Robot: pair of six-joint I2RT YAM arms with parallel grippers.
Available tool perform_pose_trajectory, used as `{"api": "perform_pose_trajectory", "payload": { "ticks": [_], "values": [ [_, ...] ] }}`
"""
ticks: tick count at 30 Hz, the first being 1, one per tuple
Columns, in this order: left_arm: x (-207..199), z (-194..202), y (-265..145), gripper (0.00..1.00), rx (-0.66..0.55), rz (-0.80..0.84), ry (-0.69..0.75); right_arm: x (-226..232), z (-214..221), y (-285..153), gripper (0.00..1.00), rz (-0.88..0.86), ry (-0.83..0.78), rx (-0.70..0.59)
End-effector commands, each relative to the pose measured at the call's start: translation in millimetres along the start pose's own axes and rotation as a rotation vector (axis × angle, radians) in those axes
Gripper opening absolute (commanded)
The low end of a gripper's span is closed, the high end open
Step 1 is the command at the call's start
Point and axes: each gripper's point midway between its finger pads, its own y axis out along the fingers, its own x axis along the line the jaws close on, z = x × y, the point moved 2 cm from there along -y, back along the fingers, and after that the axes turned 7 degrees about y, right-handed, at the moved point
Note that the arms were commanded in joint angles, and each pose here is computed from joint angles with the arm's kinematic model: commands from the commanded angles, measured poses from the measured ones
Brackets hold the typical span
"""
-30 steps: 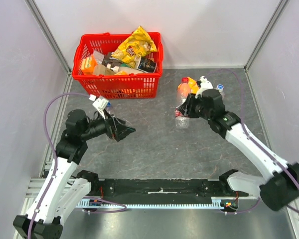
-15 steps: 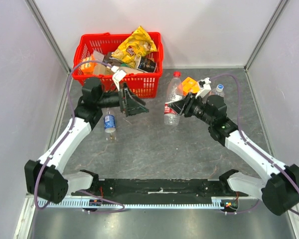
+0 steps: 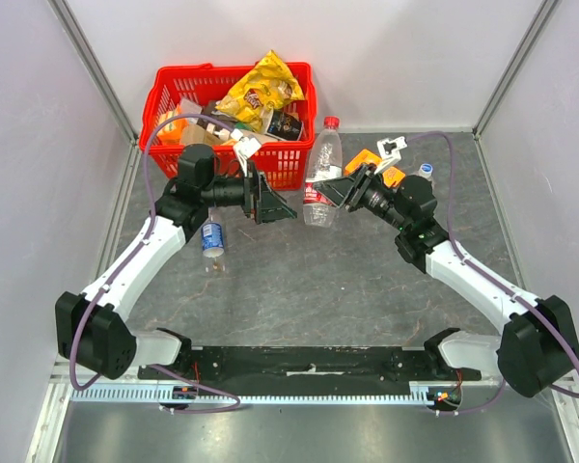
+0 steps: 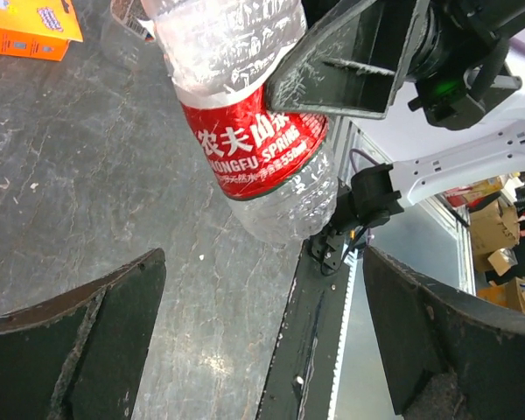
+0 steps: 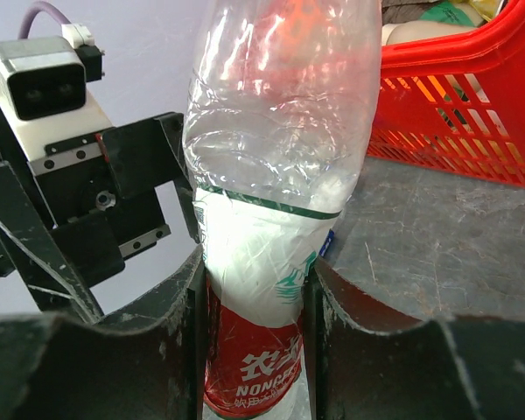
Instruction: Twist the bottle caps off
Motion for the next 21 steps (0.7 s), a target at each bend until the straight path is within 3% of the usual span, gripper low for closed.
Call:
{"api": "perform_pose_trajectory", "payload": {
  "ticks": [1,13,21],
  "values": [
    [1.7,-1.5,-4.1,0.98,0.000,-0.034,0.079,22.3,-20.9,4.6,0.43,-0.057,0.002,-0.078],
    [2.6,0.8,-3.2,0.99,0.007,-0.050,0.109,46.0,-6.5,23.9,0.43,-0.112,0.004,-0.055],
    [-14.5,2.0,1.4,0.99,-0.005,0.077,0.082,66.1,5.2,34.6,0.43,-0.179,-0.016,-0.032]
  ]
}}
